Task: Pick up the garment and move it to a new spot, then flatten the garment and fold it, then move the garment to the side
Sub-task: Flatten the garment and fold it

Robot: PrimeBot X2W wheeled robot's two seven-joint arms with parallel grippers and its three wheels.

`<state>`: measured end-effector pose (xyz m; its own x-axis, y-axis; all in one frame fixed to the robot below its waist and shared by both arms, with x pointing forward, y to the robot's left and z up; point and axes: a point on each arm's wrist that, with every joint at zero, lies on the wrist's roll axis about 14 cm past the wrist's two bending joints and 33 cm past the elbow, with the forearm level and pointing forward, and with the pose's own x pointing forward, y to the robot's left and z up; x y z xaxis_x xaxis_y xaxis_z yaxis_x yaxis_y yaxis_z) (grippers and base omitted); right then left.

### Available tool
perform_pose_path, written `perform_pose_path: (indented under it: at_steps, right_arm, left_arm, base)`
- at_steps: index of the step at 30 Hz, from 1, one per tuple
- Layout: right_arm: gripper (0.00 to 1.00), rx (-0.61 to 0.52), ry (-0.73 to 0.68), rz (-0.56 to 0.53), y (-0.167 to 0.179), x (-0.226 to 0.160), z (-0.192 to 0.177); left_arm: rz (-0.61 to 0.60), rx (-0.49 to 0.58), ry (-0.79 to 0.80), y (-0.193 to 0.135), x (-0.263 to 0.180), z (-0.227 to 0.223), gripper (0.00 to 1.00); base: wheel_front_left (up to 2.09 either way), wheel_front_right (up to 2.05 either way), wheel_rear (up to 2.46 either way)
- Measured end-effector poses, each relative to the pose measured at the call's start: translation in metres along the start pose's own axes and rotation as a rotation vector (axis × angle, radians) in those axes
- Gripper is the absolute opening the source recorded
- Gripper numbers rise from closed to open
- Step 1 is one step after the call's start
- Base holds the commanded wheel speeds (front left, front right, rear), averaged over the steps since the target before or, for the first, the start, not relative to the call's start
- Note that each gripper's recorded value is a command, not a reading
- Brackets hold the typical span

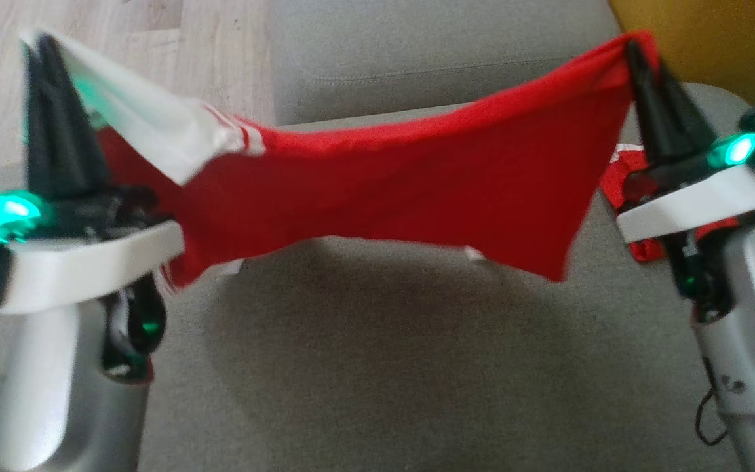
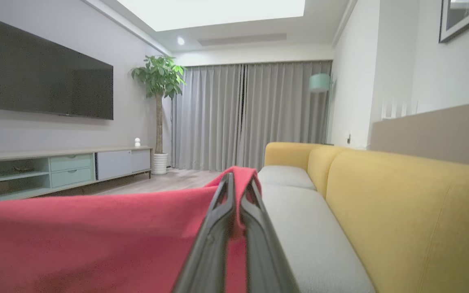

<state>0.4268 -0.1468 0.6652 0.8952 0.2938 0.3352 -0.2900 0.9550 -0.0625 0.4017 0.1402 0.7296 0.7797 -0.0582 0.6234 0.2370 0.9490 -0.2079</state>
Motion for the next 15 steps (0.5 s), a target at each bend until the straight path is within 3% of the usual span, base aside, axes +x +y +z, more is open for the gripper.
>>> perform_pose_path:
  at_steps: [8,15]
  right_arm:
    - [0.0,-0.082,-0.149,-0.002,-0.002,-0.007,0.074]
    - [0.0,-0.089,-0.093,-0.036,-0.01,-0.003,0.069]
  left_arm:
    - [-0.038,-0.054,-0.234,-0.02,0.016,0.087,0.0]
    - [-0.05,-0.045,-0.159,-0.016,0.035,0.071,0.0]
  base:
    - [0.0,0.0,0.0]
    - [0.0,0.0,0.0]
